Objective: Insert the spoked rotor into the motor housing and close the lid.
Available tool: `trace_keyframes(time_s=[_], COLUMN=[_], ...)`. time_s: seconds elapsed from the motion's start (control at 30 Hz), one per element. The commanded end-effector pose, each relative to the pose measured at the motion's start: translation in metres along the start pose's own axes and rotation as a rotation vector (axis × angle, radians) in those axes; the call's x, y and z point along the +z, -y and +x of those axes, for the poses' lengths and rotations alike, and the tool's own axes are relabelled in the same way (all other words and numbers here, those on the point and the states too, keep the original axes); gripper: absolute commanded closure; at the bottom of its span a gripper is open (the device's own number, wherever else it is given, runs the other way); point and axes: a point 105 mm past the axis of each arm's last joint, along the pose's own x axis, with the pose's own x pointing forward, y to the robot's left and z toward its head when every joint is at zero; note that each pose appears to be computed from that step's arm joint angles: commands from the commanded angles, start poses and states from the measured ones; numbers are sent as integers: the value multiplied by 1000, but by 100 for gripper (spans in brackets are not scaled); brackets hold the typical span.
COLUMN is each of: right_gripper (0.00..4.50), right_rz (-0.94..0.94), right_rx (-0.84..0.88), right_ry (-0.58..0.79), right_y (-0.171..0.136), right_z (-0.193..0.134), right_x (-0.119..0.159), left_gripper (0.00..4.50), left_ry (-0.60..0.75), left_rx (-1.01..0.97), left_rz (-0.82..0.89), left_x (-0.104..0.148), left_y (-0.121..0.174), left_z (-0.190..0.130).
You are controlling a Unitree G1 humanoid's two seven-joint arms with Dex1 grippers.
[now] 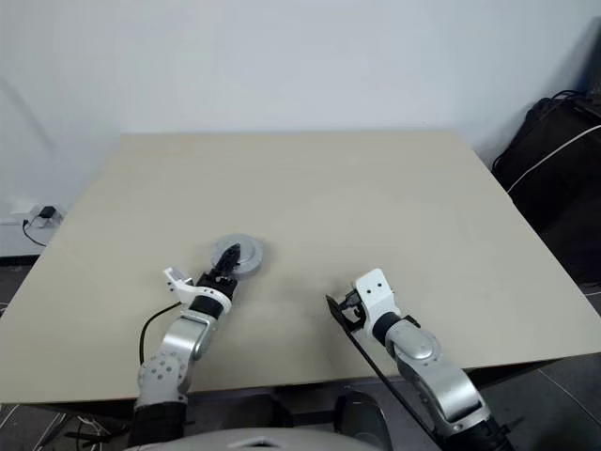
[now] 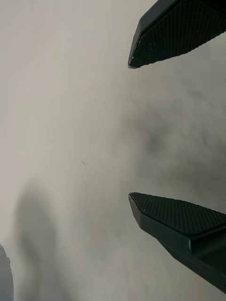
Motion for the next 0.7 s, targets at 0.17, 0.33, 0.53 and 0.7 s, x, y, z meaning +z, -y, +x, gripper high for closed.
trace_keyframes(time_s=[0.17, 0.33, 0.53, 0.7], right_gripper=[0, 0, 0, 0], right_rz=[-42, -53, -60, -67], right_rx=[-80, -90, -96, -105], right_ry=[105, 107, 102, 86], right_y=[8, 7, 6, 6], right_z=[0, -1, -1, 0], right_x=[10, 8, 7, 5], left_gripper=[238, 238, 238, 238], left_ry=[66, 61, 6, -7], left_rx=[10, 49, 118, 211], left_rz=[13, 10, 63, 121], left_x=[18, 17, 4, 1], left_y=[10, 7, -1, -16], left_z=[35, 55, 72, 71])
